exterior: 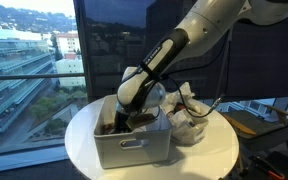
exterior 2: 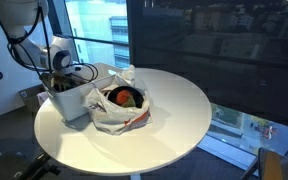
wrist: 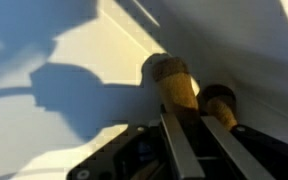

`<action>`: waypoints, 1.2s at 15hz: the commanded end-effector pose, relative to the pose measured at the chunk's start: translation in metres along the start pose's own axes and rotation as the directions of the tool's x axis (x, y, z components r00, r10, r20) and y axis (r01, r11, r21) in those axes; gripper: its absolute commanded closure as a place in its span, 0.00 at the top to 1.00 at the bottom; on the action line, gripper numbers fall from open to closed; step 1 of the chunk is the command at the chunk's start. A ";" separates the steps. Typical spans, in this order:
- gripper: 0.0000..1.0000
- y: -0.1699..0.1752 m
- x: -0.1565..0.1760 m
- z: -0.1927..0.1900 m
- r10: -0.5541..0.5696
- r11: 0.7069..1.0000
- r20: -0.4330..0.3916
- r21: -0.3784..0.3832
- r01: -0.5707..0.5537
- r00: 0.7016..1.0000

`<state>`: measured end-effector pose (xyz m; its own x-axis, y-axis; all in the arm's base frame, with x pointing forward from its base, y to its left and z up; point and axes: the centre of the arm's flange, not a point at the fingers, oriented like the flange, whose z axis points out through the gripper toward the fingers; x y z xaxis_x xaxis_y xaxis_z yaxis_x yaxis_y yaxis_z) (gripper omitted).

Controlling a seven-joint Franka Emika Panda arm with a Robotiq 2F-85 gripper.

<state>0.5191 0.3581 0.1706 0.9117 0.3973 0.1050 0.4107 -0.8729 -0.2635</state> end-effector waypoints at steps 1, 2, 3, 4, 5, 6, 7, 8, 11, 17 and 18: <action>0.06 -0.004 -0.005 -0.039 -0.029 0.996 -0.030 -0.089 0.026 0.999; 0.05 -0.003 -0.005 -0.048 -0.041 0.992 -0.044 -0.121 0.035 0.998; 0.06 -0.001 -0.005 -0.060 -0.047 0.989 -0.061 -0.144 0.038 0.997; 0.06 -0.001 -0.005 -0.072 -0.051 0.987 -0.077 -0.157 0.038 0.996; 0.06 0.001 -0.007 -0.086 -0.049 0.986 -0.087 -0.163 0.034 0.995; 0.06 0.002 -0.007 -0.099 -0.048 0.985 -0.107 -0.172 0.030 0.993; 0.06 0.003 -0.009 -0.115 -0.045 0.986 -0.120 -0.164 0.025 0.992; 0.07 0.003 -0.012 -0.133 -0.045 0.987 -0.143 -0.158 0.022 0.989; 0.07 0.002 -0.023 -0.182 -0.046 0.984 -0.221 -0.180 0.006 0.974; 0.06 0.019 -0.064 -0.288 0.049 0.975 -0.398 -0.178 -0.129 0.916; 0.07 0.025 -0.072 -0.302 0.078 0.972 -0.426 -0.168 -0.163 0.901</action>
<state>0.4987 0.2609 0.4045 0.8686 0.2667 0.4176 0.3302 -0.9400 -0.0865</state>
